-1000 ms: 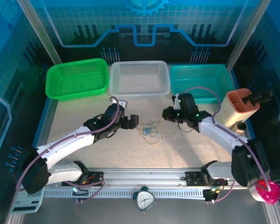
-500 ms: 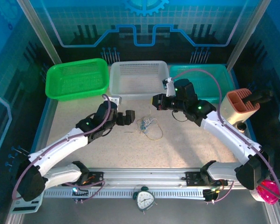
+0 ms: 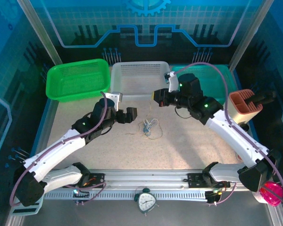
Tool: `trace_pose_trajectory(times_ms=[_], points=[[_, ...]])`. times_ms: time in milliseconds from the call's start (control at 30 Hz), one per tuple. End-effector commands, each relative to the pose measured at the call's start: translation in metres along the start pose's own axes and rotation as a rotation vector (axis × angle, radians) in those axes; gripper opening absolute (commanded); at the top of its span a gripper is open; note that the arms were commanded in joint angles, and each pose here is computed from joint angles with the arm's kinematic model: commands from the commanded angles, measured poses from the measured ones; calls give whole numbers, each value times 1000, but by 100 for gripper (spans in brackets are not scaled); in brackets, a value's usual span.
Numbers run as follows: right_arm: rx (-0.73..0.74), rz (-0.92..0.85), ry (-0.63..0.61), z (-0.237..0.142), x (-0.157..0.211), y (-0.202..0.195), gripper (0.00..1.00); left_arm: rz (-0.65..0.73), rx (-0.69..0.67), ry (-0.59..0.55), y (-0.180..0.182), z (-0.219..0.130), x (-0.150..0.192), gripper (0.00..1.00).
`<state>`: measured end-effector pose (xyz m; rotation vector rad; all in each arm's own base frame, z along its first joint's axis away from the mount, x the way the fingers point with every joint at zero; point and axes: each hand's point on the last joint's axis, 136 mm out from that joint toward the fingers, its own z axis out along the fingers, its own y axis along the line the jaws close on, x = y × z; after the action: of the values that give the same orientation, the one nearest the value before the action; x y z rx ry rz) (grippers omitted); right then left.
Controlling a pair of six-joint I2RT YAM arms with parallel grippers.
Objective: Untangle the cables
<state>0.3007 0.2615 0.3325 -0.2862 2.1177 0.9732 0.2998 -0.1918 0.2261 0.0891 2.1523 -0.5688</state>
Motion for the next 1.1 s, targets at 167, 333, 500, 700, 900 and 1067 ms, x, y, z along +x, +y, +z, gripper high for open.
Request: trace_pose_trajectory(times_ms=[167, 333, 500, 700, 900, 1067], points=[[-56, -96, -94, -31, -39, 37, 0, 27, 96, -91, -24, -19, -35, 99], [-60, -110, -125, -40, -49, 44, 0, 39, 132, -121, -32, -28, -45, 99], [-79, -121, -144, -49, -57, 53, 0, 58, 173, -169, -41, -42, -59, 99], [-106, -159, -198, -67, -78, 71, 0, 77, 223, -198, -54, -53, -72, 99], [-130, -205, -268, -88, -108, 91, 0, 78, 243, -212, -60, -55, -78, 99], [-153, -213, -306, -99, -121, 101, 0, 87, 270, -226, -66, -59, -85, 99]])
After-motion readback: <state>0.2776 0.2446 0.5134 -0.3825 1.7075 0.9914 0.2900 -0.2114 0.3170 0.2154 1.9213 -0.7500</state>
